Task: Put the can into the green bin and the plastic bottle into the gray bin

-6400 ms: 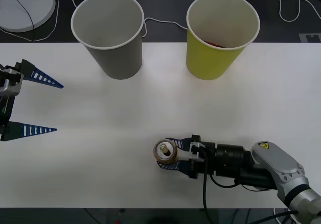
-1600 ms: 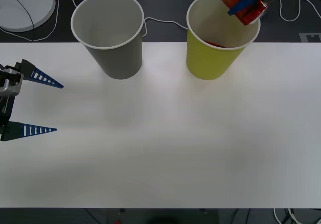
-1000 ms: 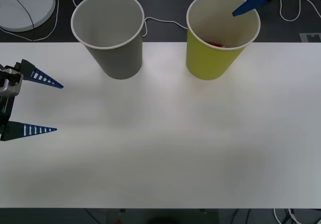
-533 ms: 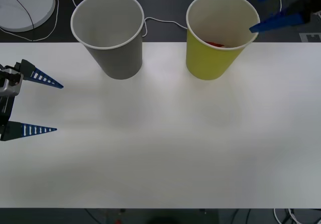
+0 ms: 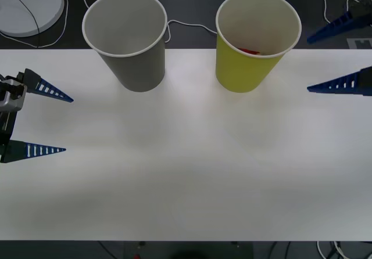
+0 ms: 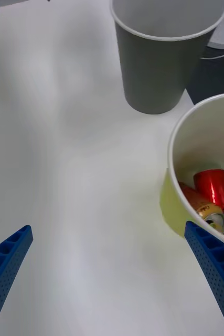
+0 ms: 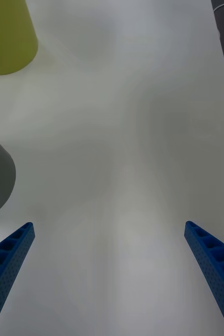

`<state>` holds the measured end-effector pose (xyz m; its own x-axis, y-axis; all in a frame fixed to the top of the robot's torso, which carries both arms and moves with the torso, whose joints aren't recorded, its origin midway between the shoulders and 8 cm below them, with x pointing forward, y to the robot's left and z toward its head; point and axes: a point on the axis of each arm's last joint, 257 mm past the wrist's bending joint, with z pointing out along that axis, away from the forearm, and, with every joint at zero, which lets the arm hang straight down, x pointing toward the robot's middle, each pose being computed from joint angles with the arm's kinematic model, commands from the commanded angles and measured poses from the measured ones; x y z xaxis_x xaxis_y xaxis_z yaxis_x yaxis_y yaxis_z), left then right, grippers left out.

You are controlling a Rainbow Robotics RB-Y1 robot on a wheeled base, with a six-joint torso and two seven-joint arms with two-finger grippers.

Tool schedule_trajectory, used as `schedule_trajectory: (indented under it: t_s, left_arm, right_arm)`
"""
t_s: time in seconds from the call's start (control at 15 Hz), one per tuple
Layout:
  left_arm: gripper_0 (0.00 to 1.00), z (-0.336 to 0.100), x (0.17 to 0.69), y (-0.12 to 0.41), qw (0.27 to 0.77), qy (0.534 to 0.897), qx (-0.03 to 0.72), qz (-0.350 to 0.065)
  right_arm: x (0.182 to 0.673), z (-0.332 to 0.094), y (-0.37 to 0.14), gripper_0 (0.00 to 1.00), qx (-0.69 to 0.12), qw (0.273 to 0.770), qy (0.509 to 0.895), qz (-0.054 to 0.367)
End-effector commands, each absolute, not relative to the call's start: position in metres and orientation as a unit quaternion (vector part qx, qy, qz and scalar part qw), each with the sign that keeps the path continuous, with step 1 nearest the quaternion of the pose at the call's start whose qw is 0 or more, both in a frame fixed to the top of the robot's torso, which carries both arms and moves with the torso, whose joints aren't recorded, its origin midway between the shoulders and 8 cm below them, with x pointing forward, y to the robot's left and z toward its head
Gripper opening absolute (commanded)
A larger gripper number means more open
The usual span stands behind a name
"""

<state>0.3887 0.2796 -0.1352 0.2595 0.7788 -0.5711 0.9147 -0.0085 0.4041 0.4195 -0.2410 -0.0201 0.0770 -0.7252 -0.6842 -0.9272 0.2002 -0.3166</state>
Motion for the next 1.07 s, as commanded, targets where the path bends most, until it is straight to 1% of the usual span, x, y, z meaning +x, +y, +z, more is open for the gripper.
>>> schedule_trajectory:
  t_s: [0.07, 0.27, 0.47, 0.87, 1.07]
  left_arm:
    - [1.00, -0.135, 0.389, 0.280, 0.366, 0.601, 0.704, -0.093]
    - [1.00, -0.135, 0.389, 0.280, 0.366, 0.601, 0.704, -0.093]
    - [1.00, -0.135, 0.389, 0.280, 0.366, 0.601, 0.704, -0.093]
    - [1.00, -0.135, 0.389, 0.280, 0.366, 0.601, 0.704, -0.093]
    - [1.00, -0.135, 0.389, 0.280, 0.366, 0.601, 0.704, -0.093]
  right_arm:
    - [0.400, -0.043, -0.251, 1.00, -0.648, 0.400, 0.635, 0.126]
    - [0.386, -0.060, -0.263, 1.00, -0.670, 0.403, 0.612, 0.120]
    - [0.373, -0.080, -0.271, 1.00, -0.680, 0.416, 0.591, 0.125]
    - [0.353, -0.116, -0.289, 1.00, -0.683, 0.425, 0.581, 0.123]
    - [0.348, -0.131, -0.292, 1.00, -0.680, 0.421, 0.587, 0.125]
